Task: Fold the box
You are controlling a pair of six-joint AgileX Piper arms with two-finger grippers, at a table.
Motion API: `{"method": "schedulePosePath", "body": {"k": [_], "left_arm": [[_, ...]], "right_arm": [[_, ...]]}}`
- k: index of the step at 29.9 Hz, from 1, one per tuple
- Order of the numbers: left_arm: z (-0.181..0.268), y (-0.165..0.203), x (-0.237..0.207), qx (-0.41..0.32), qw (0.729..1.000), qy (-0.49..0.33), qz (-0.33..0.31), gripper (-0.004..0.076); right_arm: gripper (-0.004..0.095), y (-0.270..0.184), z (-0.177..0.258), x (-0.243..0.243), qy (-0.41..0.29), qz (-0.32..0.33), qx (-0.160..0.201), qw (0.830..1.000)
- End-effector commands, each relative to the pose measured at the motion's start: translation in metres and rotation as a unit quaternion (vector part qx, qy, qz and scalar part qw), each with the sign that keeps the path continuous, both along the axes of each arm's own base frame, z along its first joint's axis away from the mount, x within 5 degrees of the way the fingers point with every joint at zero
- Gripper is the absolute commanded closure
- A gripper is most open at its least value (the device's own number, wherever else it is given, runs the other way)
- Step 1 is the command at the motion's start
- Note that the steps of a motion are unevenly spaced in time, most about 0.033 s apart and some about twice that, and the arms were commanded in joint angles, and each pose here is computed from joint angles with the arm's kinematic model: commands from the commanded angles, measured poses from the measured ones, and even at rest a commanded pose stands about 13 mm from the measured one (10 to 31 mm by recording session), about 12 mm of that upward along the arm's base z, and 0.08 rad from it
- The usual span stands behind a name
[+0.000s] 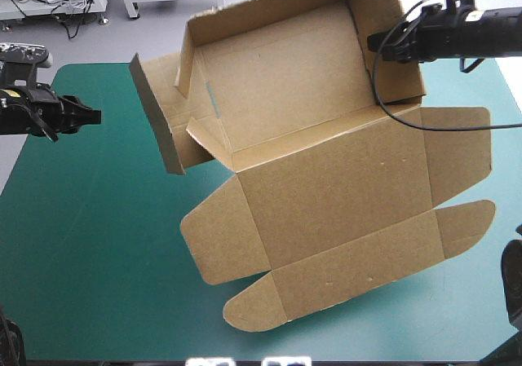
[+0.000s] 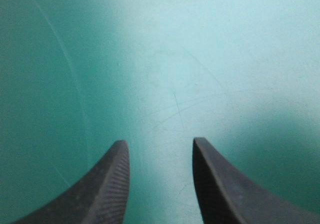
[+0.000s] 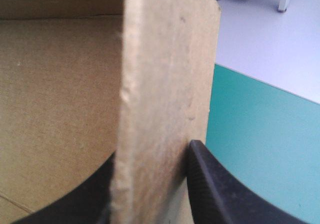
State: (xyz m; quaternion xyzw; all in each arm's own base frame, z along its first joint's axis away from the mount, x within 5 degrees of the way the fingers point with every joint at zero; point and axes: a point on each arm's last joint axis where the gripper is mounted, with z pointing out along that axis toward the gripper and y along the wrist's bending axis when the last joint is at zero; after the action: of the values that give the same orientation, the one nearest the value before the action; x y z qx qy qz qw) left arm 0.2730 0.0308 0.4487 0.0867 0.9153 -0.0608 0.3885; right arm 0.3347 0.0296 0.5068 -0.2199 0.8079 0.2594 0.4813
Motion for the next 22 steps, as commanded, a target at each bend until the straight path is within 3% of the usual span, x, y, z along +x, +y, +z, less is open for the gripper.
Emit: {"method": "schedulePosePath", "body": {"k": [1, 3, 7, 10, 15, 17, 22], "left_arm": [[0.011, -0.002, -0.002, -0.014, 0.999, -0.047, 0.010, 0.0428], [0.002, -0.006, 0.002, -0.040, 0.999, -0.030, -0.003, 0.0428], [-0.020, -0.027, 0.012, -0.146, 0.982, -0.005, -0.116, 0.0428], [-0.034, -0.043, 0.018, -0.251, 0.946, 0.002, -0.204, 0.0428], [-0.030, -0.052, 0.029, -0.395, 0.888, -0.049, -0.230, 0.0428], [-0.027, -0.052, 0.029, -0.415, 0.878, -0.059, -0.231, 0.0428], [-0.031, -0.065, 0.025, -0.396, 0.885, -0.030, -0.243, 0.0427]], "right_arm": [[0.0926, -0.003, 0.042, -0.038, -0.066, 0.031, 0.076, 0.994], [0.0926, -0.003, 0.047, -0.043, -0.074, 0.043, 0.099, 0.991], [0.0926, 0.000, 0.049, -0.043, -0.076, 0.055, 0.112, 0.989], [0.0926, 0.000, 0.049, -0.043, -0.076, 0.056, 0.114, 0.989], [0.0926, -0.004, 0.044, -0.040, -0.066, 0.034, 0.088, 0.993], [0.0926, -0.006, 0.040, -0.036, -0.058, 0.023, 0.078, 0.995], [0.0926, -0.008, 0.034, -0.027, -0.049, 0.017, 0.078, 0.996]]}}
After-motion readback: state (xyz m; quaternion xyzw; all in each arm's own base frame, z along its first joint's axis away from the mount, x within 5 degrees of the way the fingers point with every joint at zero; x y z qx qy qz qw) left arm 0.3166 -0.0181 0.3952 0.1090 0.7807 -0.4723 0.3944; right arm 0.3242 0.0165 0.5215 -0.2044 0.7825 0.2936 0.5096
